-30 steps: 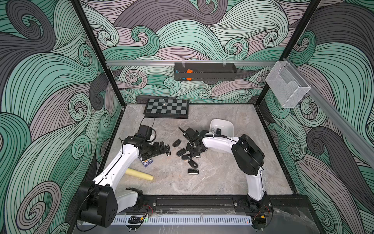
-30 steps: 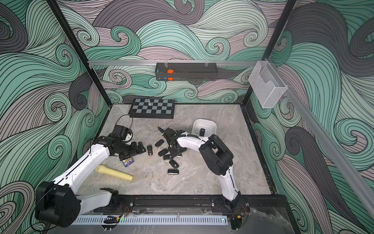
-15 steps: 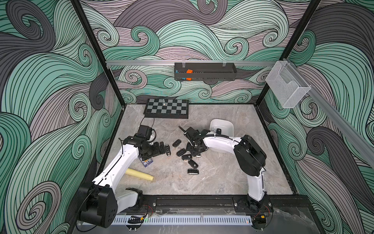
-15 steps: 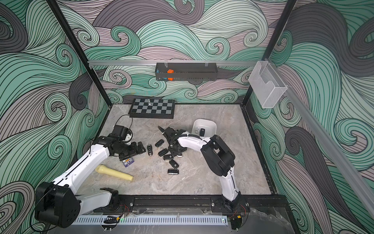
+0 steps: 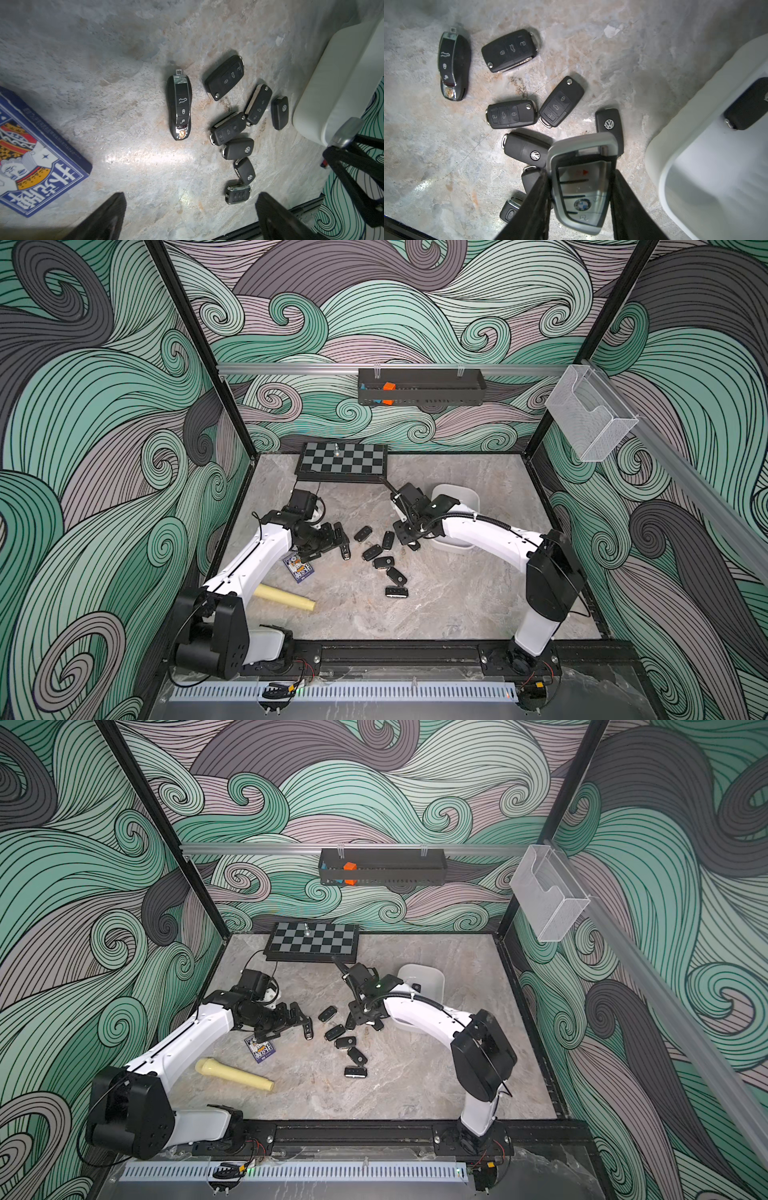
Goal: Place the car key into the storage box
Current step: Pick up the car key from the center of the board, then place the car key in the storage box.
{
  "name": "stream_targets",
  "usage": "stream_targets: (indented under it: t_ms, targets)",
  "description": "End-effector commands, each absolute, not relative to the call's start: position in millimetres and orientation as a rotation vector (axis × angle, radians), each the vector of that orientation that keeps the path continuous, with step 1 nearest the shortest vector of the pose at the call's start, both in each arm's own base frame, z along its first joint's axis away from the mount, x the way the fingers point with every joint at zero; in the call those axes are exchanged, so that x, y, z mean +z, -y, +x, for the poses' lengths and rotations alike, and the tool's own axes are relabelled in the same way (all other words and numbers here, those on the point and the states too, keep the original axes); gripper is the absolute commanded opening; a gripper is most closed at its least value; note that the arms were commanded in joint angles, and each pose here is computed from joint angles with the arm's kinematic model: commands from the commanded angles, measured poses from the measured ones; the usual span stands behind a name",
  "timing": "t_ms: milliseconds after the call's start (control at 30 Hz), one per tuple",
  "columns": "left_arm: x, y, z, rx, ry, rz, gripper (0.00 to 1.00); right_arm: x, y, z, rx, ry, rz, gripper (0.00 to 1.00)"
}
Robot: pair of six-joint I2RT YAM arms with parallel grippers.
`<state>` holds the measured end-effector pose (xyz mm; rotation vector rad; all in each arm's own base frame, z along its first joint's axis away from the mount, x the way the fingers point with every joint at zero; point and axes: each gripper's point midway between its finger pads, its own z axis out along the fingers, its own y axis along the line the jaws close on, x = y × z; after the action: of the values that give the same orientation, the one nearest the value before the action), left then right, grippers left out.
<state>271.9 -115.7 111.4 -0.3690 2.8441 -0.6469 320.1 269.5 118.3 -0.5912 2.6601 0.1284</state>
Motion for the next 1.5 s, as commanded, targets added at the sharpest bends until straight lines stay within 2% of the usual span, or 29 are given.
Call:
stream_targets:
  t_ms: [0, 267, 700, 1067, 1467]
  targets:
    - [124.4, 126.2, 289.9, -0.715, -2.802, -0.377, 0.99, 133.8, -243.6, 335.0, 0.099, -2.639, -0.488, 0.29]
    - [113.6, 131.7, 304.5, -0.718, -2.853, -0.409, 0.99, 139.5, -188.6, 378.5, 0.039, -2.643, -0.324, 0.29]
    - [107.1, 131.5, 327.6, -0.673, -2.855, -0.432, 0.99, 100.6, -109.3, 442.0, -0.125, -2.723, -0.1, 0.29]
    - [101.9, 127.8, 340.8, -0.612, -2.862, -0.44, 0.99, 64.1, -69.5, 456.6, -0.184, -2.796, 0.065, 0.3]
    - [96.7, 127.4, 342.5, -0.595, -2.884, -0.451, 0.99, 38.9, -61.5, 452.9, -0.148, -2.863, 0.142, 0.32]
